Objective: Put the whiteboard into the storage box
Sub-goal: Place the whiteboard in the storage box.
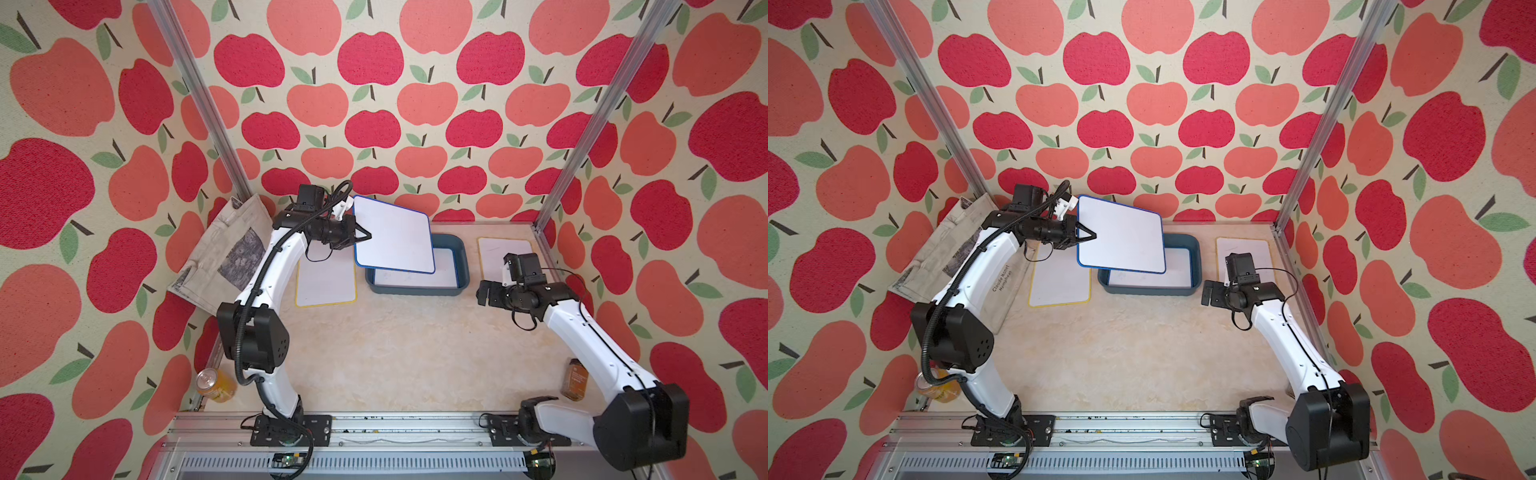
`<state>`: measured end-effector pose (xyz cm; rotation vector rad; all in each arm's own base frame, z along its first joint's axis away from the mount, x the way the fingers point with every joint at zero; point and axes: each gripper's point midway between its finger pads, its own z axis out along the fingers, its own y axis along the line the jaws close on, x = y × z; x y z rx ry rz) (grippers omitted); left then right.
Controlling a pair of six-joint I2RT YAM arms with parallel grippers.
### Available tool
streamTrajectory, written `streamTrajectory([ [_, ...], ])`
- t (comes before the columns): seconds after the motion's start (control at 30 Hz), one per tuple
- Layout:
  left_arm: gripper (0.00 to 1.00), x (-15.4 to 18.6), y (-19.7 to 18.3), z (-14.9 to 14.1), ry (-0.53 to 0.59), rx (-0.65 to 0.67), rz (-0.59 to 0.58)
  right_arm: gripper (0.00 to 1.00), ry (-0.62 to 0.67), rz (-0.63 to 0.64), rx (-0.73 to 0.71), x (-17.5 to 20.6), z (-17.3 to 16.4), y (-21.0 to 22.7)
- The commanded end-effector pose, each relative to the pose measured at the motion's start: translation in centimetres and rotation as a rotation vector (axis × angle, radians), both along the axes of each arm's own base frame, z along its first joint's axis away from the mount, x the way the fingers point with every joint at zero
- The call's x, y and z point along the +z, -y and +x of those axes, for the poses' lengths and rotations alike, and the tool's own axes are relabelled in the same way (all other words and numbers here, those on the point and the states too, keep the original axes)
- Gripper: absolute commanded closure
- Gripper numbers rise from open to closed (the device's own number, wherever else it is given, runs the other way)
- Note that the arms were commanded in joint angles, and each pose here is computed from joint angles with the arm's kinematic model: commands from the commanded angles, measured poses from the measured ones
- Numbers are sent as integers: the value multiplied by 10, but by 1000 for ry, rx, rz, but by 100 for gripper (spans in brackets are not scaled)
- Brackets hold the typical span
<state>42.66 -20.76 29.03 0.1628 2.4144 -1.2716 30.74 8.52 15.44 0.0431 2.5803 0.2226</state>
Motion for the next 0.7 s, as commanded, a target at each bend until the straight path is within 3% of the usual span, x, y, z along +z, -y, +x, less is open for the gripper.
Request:
streamTrajectory([
  [0.0,100,20,21,10,44,-85,-85,1,4,-34,3,8,3,5],
  [0.27,100,-13,57,31,-38,-167,-81,1,-11,-62,-8,4,5,11],
  [0.67,99,-57,78,37,-160,-201,-114,1,-49,-62,-7,-9,5,10],
])
